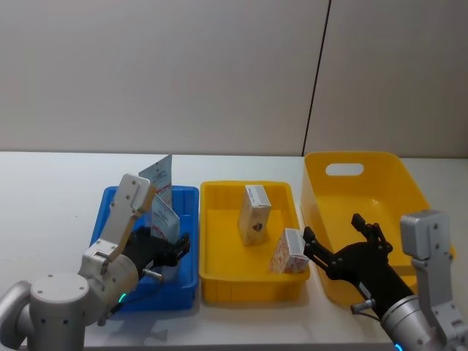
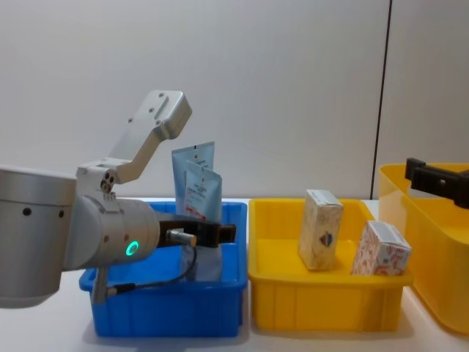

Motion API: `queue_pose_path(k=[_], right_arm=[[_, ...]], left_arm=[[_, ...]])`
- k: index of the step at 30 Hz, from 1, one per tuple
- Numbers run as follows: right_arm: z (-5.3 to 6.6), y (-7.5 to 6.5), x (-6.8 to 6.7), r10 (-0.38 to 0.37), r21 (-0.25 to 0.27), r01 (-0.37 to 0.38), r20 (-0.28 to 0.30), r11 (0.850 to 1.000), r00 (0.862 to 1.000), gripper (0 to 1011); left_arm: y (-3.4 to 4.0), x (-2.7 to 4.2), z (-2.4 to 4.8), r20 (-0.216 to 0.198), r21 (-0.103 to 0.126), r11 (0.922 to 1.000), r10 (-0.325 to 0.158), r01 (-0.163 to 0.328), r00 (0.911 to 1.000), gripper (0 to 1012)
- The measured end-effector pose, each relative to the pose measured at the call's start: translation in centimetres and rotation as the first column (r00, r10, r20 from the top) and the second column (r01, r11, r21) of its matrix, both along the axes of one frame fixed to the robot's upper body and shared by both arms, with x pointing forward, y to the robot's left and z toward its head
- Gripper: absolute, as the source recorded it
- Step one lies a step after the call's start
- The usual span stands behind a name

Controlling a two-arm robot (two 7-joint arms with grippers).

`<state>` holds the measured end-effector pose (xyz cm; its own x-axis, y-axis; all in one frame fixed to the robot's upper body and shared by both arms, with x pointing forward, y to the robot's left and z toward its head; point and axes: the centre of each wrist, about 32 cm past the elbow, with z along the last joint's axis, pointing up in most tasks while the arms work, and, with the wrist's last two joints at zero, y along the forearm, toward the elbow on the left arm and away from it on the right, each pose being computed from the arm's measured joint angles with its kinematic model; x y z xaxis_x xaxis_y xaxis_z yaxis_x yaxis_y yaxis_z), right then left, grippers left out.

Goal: Bimanual collaborative sorting of washing and personal care products

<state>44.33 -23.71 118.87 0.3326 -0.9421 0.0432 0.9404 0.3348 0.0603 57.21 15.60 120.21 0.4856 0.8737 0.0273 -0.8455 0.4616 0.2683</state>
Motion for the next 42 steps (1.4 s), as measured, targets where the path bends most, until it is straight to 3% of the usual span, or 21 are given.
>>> queue_pose_path(k=[6, 11, 15, 17, 19, 26, 34, 42], right_arm=[[0.0, 0.0, 0.0, 0.0, 0.0, 0.0, 0.0, 1.0, 1.0, 1003], [0.0, 0.0, 0.0, 0.0, 0.0, 0.0, 0.0, 1.0, 1.0, 1003], [0.0, 0.0, 0.0, 0.0, 0.0, 0.0, 0.0, 1.0, 1.0, 1003], [0.0, 0.0, 0.0, 0.0, 0.0, 0.0, 0.0, 1.0, 1.0, 1003], [0.0, 0.0, 0.0, 0.0, 0.0, 0.0, 0.0, 1.0, 1.0, 1003], [0.0, 0.0, 0.0, 0.0, 0.0, 0.0, 0.0, 1.0, 1.0, 1003], [0.0, 0.0, 0.0, 0.0, 0.0, 0.0, 0.0, 1.0, 1.0, 1003], [0.0, 0.0, 0.0, 0.0, 0.0, 0.0, 0.0, 1.0, 1.0, 1003]], left_arm=[[0.14, -0.06, -0.01, 0.014, -0.004, 1.0, -0.001, 0.001, 0.9999, 599], [0.72, -0.33, 0.24, 0.058, -0.012, 0.9999, 0.0, 0.001, 0.9983, 568], [1.71, -0.79, 0.74, 0.101, -0.02, 0.9998, 0.01, -0.008, 0.9949, 543], [1.78, -0.86, 0.9, 0.109, -0.022, 0.9997, 0.01, -0.007, 0.994, 531], [2.48, -1.24, 1.46, 0.137, -0.026, 0.9996, 0.016, -0.013, 0.9905, 517], [3.88, -1.97, 2.81, 0.192, -0.04, 0.9992, 0.014, -0.006, 0.9813, 484], [4.75, -2.3, 3.96, 0.229, -0.072, 0.9962, -0.032, 0.049, 0.9729, 439], [5.07, -2.13, 4.69, 0.25, -0.111, 0.9828, -0.116, 0.148, 0.9613, 393]])
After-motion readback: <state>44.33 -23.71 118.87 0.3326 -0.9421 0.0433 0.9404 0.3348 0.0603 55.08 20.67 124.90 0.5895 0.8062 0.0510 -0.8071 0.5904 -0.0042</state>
